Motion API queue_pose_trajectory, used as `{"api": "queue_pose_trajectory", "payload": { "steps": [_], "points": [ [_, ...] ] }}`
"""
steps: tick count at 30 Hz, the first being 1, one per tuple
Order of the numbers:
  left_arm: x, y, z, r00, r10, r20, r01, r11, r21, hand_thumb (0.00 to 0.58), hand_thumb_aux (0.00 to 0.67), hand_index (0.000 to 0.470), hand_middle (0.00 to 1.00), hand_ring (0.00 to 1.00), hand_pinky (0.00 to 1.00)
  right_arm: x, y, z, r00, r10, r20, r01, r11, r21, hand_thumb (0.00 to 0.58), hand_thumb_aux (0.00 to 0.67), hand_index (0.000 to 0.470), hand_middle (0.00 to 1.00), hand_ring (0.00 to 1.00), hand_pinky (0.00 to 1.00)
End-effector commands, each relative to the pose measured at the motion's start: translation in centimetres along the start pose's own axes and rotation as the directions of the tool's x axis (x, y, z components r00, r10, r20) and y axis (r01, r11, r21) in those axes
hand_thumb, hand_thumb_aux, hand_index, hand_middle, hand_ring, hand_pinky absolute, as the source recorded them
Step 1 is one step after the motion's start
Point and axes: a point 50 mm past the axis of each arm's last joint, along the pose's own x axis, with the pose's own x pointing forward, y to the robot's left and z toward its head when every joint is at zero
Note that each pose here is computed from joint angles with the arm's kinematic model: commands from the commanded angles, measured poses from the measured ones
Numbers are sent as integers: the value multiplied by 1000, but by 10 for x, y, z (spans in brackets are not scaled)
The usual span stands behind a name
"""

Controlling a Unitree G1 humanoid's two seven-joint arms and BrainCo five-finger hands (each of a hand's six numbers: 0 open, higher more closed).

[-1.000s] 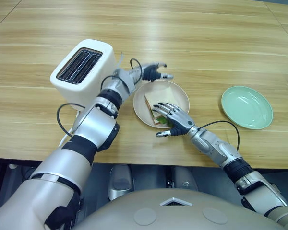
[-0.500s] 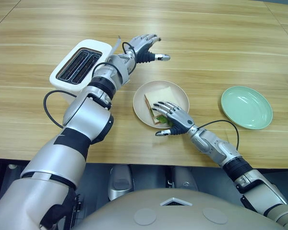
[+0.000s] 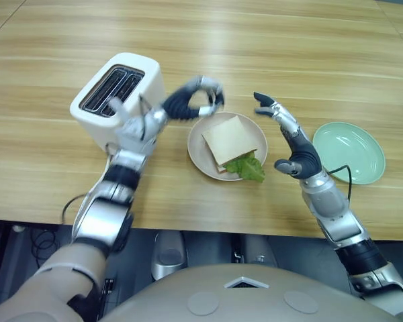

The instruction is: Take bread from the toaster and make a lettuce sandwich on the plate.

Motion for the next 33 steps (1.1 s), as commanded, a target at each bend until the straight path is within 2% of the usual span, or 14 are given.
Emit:
{"api": "queue_pose_trajectory", "payload": {
  "steps": [1, 4, 8, 15, 17, 20, 26, 30, 31, 32, 33],
  "points": [
    [-12, -41, 5, 952, -305, -24, 304, 952, -37, 580, 670, 460, 1000, 1000, 1000, -16, 24, -10, 963, 250, -97, -246, 968, 54, 580, 670, 460, 1000, 1000, 1000],
    [-23, -62, -9, 918, -379, -119, 370, 925, -90, 580, 670, 460, 1000, 1000, 1000, -37, 45, -28, 863, 449, -230, -442, 893, 83, 580, 670, 460, 1000, 1000, 1000],
    [-24, -77, -19, 905, -387, -175, 371, 921, -119, 580, 670, 460, 1000, 1000, 1000, -60, 65, -46, 716, 602, -353, -599, 790, 132, 580, 670, 460, 1000, 1000, 1000],
    [-16, -81, -42, 905, -311, -292, 298, 951, -89, 580, 670, 460, 1000, 1000, 1000, -63, 69, -88, 639, 527, -561, -615, 787, 39, 580, 670, 460, 1000, 1000, 1000],
    [-13, -78, -49, 908, -268, -324, 258, 963, -74, 580, 670, 460, 1000, 1000, 1000, -62, 71, -98, 630, 504, -592, -617, 787, 14, 580, 670, 460, 1000, 1000, 1000],
    [-11, -70, -62, 903, -186, -387, 186, 982, -37, 580, 670, 460, 1000, 1000, 1000, -53, 70, -110, 659, 434, -614, -583, 811, -52, 580, 670, 460, 1000, 1000, 1000],
    [-4, -42, -89, 840, 72, -537, -12, 993, 114, 580, 670, 460, 1000, 1000, 1000, -31, 50, -136, 726, 186, -662, -465, 842, -273, 580, 670, 460, 1000, 1000, 1000],
    [-1, -24, -99, 778, 245, -578, -135, 965, 227, 580, 670, 460, 1000, 1000, 1000, -17, 38, -146, 759, 47, -649, -379, 842, -383, 580, 670, 460, 1000, 1000, 1000],
    [0, -19, -101, 762, 295, -577, -171, 950, 260, 526, 465, 319, 1000, 1000, 1000, -12, 35, -148, 769, 3, -639, -348, 841, -415, 580, 670, 460, 1000, 1000, 1000],
    [1, -13, -102, 739, 358, -572, -222, 929, 295, 484, 397, 272, 1000, 1000, 1000, -8, 32, -149, 777, -35, -629, -319, 839, -441, 580, 670, 460, 1000, 1000, 1000],
    [3, -7, -103, 716, 410, -566, -264, 908, 324, 408, 305, 209, 1000, 1000, 1000, -4, 29, -151, 784, -71, -617, -288, 838, -463, 580, 670, 460, 1000, 1000, 1000]
  ]
}}
